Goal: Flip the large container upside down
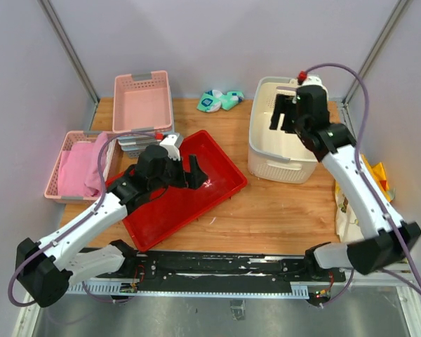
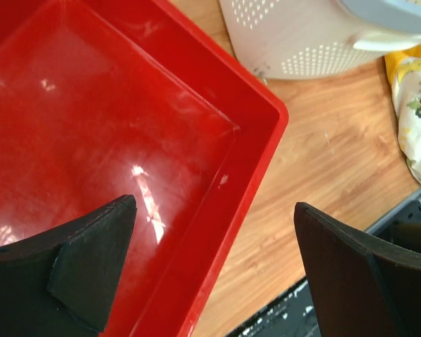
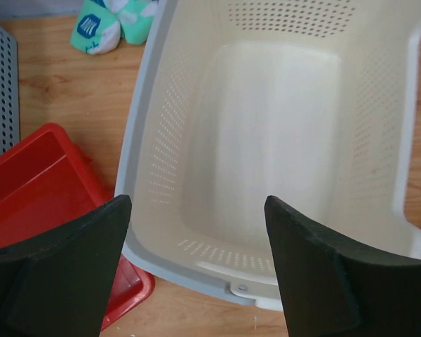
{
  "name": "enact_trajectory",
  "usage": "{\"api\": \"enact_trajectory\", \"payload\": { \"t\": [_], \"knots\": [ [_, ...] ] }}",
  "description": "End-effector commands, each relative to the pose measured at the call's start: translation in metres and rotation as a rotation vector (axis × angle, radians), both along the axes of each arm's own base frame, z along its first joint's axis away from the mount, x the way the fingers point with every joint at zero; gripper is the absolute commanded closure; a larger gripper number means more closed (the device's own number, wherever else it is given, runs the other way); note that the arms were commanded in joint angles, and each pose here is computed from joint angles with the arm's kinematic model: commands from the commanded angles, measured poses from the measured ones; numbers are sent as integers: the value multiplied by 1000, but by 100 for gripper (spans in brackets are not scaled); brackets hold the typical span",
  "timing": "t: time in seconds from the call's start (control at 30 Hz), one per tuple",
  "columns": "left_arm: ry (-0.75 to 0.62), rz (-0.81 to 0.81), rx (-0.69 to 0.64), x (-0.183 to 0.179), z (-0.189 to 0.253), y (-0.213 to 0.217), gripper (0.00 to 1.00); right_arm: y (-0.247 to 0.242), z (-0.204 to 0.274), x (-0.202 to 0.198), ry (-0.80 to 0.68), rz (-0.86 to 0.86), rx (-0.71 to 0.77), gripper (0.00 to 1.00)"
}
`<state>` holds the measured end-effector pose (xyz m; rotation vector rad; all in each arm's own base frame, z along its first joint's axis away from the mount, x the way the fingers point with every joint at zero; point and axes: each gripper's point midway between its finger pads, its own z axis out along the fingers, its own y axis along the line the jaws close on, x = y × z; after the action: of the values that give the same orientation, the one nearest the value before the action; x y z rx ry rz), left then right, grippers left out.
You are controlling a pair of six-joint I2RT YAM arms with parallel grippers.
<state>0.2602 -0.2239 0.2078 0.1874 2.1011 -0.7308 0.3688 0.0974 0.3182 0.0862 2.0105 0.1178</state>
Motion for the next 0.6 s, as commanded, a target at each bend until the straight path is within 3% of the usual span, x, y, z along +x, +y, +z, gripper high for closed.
{"api": "enact_trajectory", "payload": {
  "t": [0.0,0.3,0.43,0.5,0.57],
  "knots": [
    [-10,3,-49,-12,10,2,1,43,-33,2,220,106,22,21],
    [-59,9,-109,-27,20,12,1,92,-76,49,289,126,-86,19],
    [-69,51,-121,-25,23,18,1,88,-103,62,329,51,-152,18],
    [-64,63,-112,-24,22,20,1,84,-112,68,337,22,-182,24],
    [-59,74,-108,-23,20,22,1,84,-121,71,351,20,-199,37]
  ]
}}
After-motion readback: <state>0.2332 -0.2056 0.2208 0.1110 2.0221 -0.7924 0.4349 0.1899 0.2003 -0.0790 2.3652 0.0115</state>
